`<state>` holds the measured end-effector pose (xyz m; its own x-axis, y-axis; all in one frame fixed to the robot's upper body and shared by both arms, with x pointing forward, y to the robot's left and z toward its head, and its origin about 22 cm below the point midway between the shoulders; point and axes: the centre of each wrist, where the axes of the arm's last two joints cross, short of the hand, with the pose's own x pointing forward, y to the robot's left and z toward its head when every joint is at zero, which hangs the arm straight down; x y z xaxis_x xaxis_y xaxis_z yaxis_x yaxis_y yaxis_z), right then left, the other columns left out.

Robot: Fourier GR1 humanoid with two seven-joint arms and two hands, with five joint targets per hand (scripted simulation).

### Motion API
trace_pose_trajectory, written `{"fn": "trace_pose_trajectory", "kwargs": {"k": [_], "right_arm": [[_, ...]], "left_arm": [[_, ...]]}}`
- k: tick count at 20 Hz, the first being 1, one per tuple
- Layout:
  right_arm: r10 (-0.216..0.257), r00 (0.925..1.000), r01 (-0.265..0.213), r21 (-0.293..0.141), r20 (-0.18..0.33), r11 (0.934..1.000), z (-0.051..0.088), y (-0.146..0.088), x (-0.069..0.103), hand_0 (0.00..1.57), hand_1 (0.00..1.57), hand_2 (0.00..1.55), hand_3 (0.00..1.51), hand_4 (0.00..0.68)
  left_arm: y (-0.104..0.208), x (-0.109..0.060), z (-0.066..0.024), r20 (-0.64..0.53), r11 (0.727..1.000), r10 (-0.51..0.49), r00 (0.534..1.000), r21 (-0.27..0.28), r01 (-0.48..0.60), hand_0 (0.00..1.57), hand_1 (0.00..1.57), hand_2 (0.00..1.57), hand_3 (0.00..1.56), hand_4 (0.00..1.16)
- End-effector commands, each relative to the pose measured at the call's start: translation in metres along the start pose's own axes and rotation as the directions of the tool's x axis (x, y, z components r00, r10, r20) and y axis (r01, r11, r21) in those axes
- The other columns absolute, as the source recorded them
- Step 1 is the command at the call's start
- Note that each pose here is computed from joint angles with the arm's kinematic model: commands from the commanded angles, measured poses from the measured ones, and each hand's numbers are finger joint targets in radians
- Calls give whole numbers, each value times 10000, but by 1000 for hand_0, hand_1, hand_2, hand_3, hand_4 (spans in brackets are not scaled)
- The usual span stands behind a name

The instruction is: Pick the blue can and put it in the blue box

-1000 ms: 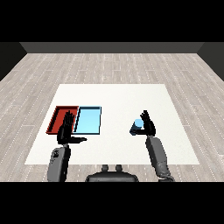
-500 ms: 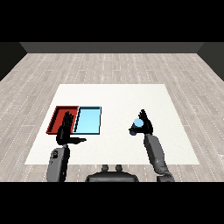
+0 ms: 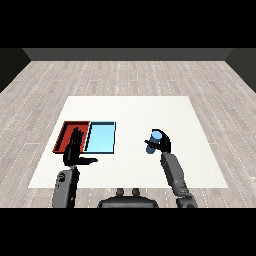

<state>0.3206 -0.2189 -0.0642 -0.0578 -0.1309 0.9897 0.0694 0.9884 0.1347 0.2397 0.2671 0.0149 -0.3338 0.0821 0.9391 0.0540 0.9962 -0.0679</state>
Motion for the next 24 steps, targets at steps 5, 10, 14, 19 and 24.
{"fn": "trace_pose_trajectory", "kwargs": {"k": [5, 10, 14, 19, 24], "right_arm": [[899, 9959, -898, 255, -62, 9956, -40, 132, 146, 1513, 1513, 1481, 1449, 597], [912, 9951, -942, 862, 382, 9918, -84, 300, 334, 1481, 1481, 1472, 1438, 619], [895, 9799, -1138, 1310, 1783, 9848, -124, 517, 851, 1496, 1496, 1487, 1449, 635], [856, 9639, -1319, 1728, 2521, 9761, -93, 699, 1046, 1429, 1429, 1451, 1433, 631], [683, 9674, -1190, 1996, 2438, 9726, -65, 837, 1021, 1494, 1494, 1462, 1436, 632]], "left_arm": [[-132, -39, -80, 120, 9999, -152, 9998, -21, 152, 0, 0, 0, 0, 0], [-137, -114, 24, -204, 9995, -256, 9995, -195, 252, 0, 0, 0, 0, 0], [-179, 39, -69, -249, 9985, -357, 9991, -414, 346, 0, 0, 0, 0, 0], [-212, -176, -27, -545, 9957, 512, 9972, -748, -552, 0, 0, 0, 0, 0], [-493, -91, -125, -1068, 9890, 910, 9901, -1065, -1024, 0, 0, 0, 0, 0]]}}
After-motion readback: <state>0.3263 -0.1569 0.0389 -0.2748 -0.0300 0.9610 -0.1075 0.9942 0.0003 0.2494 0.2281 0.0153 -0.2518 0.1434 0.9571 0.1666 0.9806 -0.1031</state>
